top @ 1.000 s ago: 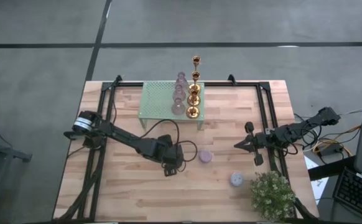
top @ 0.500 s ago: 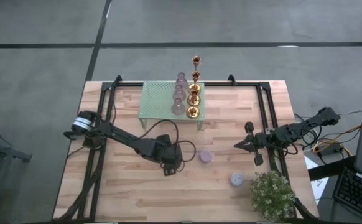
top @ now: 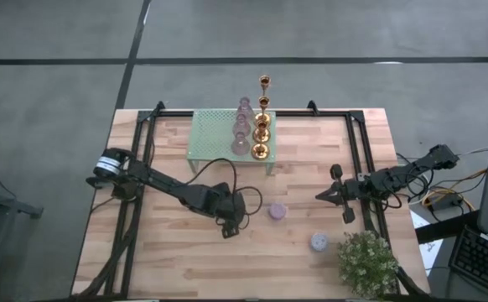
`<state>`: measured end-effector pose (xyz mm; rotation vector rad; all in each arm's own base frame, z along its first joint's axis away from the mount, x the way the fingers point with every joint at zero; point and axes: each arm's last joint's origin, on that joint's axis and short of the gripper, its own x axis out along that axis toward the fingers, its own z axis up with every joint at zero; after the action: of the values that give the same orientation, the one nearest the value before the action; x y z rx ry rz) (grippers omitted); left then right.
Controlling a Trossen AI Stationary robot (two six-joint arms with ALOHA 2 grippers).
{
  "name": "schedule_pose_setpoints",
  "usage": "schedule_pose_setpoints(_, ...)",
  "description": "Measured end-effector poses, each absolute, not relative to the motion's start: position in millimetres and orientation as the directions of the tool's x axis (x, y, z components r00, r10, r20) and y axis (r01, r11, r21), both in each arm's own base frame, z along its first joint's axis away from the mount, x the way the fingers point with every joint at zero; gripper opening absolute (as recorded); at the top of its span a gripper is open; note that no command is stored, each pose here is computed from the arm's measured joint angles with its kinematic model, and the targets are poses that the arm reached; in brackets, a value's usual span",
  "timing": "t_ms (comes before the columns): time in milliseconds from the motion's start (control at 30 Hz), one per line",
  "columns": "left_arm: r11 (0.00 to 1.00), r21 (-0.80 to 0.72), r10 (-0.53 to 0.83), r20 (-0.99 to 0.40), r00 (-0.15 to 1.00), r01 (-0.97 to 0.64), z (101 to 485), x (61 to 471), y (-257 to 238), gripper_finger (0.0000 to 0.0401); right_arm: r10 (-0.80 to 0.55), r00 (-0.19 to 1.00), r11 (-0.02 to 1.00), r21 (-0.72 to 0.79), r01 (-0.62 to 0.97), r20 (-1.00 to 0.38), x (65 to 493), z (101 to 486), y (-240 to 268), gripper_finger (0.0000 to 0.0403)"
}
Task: Pick & Place candle stick holders
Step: Put the blue scented candle on the shelf
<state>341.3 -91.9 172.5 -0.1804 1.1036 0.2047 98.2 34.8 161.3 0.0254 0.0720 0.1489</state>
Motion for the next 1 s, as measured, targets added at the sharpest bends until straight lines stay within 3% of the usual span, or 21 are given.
schedule_pose_setpoints(467,0.945,-0.088,0.072,-0.884,0.461,-0.316,184.1,349.1,-94.6,0.0301,0.149,0.986,0.989,0.031,-0.147,-0.069,98.2,161.4,34.7,0.0008)
schedule_pose_setpoints(800,0.930,-0.087,0.089,-0.889,0.450,-0.357,183.6,348.5,-94.1,0.0377,0.148,0.987,0.989,0.031,-0.146,-0.069,98.2,161.4,34.7,0.0008)
schedule_pose_setpoints(1000,0.941,-0.084,0.073,-0.896,0.439,-0.328,182.5,348.0,-94.5,0.0386,0.148,0.987,0.989,0.031,-0.146,-0.069,98.2,161.4,34.7,0.0008)
